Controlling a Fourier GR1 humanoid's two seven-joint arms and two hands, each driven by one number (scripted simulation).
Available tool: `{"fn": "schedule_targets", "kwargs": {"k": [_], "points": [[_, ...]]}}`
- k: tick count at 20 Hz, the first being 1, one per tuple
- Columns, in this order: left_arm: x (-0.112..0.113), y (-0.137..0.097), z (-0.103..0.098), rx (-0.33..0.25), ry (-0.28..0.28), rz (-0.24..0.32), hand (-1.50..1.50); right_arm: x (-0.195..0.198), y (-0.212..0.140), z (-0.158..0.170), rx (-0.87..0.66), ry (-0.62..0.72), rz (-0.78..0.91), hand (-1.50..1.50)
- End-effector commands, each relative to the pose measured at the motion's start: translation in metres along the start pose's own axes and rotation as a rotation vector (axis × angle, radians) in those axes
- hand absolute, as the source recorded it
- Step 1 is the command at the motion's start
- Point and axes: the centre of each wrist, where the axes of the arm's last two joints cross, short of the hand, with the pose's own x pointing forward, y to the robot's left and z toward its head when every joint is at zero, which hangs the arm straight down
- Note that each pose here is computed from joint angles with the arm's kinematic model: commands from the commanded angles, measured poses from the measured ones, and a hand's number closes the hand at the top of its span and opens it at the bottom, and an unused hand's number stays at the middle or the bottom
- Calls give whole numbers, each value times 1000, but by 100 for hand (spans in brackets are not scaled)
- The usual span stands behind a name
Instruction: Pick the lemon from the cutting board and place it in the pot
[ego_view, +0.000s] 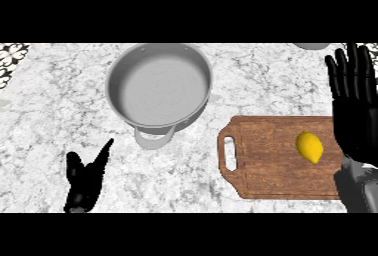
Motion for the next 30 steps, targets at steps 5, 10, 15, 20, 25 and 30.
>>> {"fn": "schedule_targets", "kwargs": {"k": [5, 10, 15, 20, 25, 30], "points": [[45, 49, 85, 93, 30, -225, 0, -51, -86, 99, -359, 662, 251, 150], [47, 77, 103, 225, 11, -304, 0, -20, -158, 113, -304, 638, 871, -150], [49, 76, 103, 272, -89, -300, 0, -18, -155, 123, -321, 629, 936, -150], [43, 73, 107, 284, -151, -320, 0, -13, -150, 124, -222, 744, 971, -150], [43, 66, 102, 273, -197, -321, 0, -3, -146, 96, -139, 843, 998, -150], [46, 65, 97, 254, -228, -327, 0, -4, -140, 89, 45, 1048, 1039, -150]]}}
